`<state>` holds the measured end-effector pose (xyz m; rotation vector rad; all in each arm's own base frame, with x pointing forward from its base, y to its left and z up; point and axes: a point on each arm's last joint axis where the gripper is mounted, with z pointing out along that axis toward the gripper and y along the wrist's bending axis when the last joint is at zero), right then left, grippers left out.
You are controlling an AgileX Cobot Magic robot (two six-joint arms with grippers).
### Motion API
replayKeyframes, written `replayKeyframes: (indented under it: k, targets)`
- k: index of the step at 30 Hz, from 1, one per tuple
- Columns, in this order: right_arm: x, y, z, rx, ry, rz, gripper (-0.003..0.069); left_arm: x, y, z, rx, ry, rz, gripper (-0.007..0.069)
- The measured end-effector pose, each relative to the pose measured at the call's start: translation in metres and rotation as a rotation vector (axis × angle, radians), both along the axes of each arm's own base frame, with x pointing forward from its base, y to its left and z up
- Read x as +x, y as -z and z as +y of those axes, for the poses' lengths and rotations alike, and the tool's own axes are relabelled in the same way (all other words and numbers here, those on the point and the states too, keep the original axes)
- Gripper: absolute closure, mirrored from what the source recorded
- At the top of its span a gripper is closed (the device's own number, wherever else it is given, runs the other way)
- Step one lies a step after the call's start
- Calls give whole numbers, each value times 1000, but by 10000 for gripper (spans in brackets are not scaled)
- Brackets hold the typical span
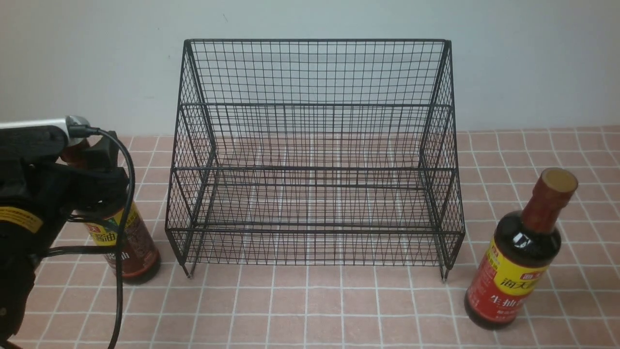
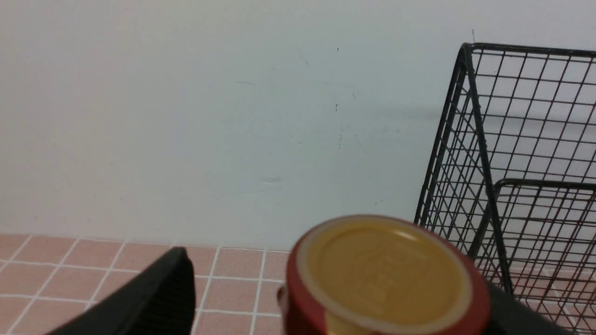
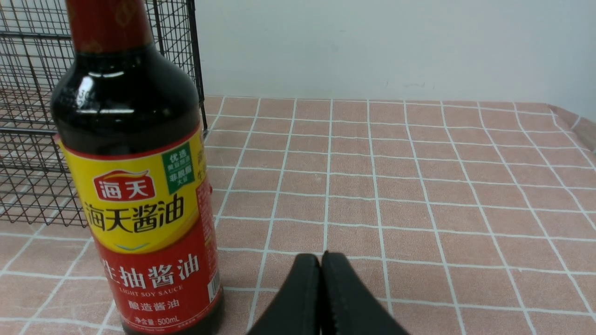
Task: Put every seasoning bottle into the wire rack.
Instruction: Use the left arm to grab the condiment bottle closest to it, then use the left arm to put the condiment bottle back on the shelf
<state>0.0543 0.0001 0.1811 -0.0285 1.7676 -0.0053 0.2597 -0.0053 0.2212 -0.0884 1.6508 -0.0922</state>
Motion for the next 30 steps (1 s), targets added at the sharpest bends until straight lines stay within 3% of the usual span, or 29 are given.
replayKeyframes:
  k: [2,4,6,12,18,22,23,24,30]
  targets:
    - [0,0,0,0,0,0,673,1,2,0,0,-1,2,146]
    - [0,0,0,0,0,0,673,1,0,-1,7,9,-18,307]
    - [0,0,0,0,0,0,673,1,-1,-3,23,32,-28,370]
    - [0,0,0,0,0,0,673,-3,-6,-5,49,59,-16,369]
    - [0,0,0,0,0,0,673,-14,-50,-4,82,49,-45,369]
    - [0,0,0,0,0,0,673,-17,-102,-3,87,40,-83,369]
    - [0,0,0,0,0,0,673,-17,-104,-3,94,-156,-69,369]
    - [0,0,0,0,0,0,673,-17,-118,-4,80,40,-92,369]
    - [0,0,0,0,0,0,673,-10,-186,-29,52,134,-223,369]
